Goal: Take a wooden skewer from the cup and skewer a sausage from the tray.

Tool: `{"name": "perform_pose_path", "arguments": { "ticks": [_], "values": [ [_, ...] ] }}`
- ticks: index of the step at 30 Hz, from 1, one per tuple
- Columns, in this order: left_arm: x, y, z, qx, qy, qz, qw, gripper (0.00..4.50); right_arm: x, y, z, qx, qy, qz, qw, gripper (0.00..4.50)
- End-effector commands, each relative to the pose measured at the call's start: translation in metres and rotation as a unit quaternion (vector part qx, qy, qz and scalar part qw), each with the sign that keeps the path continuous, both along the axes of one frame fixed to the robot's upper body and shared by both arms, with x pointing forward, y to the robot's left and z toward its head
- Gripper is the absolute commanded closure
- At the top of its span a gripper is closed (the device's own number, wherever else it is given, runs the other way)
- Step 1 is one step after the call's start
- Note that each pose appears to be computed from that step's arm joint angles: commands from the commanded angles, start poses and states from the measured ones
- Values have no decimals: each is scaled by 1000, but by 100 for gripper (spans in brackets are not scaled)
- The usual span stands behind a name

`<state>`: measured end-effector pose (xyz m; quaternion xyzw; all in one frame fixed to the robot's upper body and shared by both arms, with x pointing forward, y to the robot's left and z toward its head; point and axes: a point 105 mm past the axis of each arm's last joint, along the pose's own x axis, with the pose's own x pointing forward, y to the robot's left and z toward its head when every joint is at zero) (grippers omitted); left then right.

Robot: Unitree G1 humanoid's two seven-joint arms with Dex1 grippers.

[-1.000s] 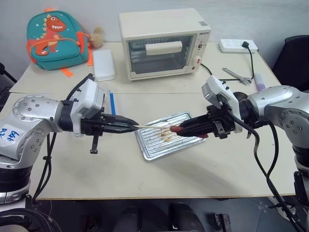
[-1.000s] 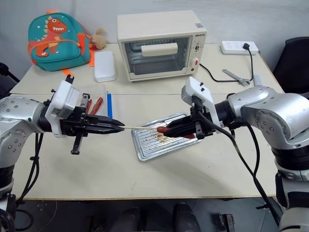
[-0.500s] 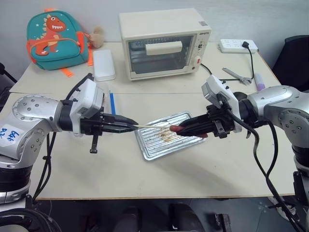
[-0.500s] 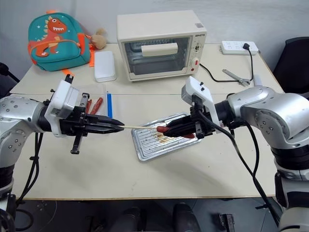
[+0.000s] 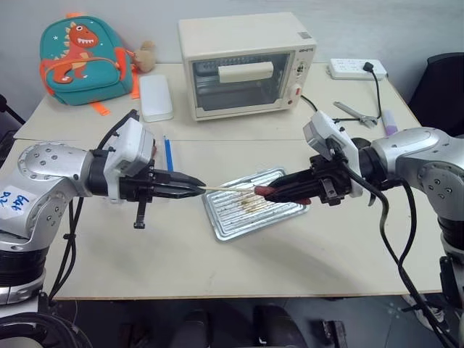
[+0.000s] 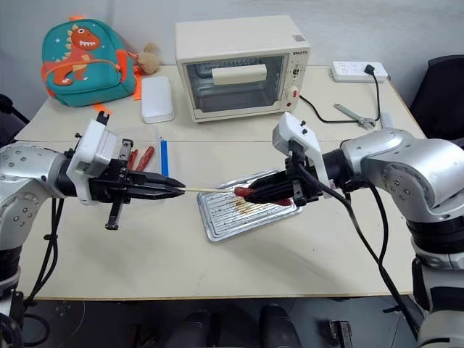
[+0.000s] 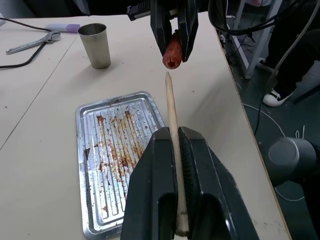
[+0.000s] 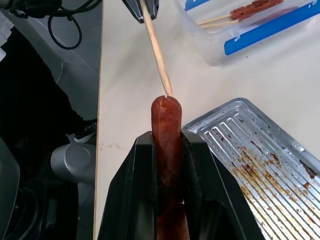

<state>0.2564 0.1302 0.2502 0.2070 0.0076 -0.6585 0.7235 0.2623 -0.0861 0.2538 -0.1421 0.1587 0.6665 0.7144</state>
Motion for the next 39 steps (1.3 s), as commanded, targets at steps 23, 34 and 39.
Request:
{"name": "perform_pose_path", "arguments": {
  "ticks": [23, 34, 39],
  "values": [
    [0, 2, 15, 9, -42, -3, 999, 450, -1, -7, 5, 1, -24, -6, 1000, 387],
    [-1, -1, 14, 7, -43, -10, 999, 450, -2, -6, 4, 1, -26, -3, 1000, 387],
    [-1, 0, 15, 8, -45, -9, 999, 450, -2, -6, 1, -1, -26, -4, 1000, 387]
  ]
}}
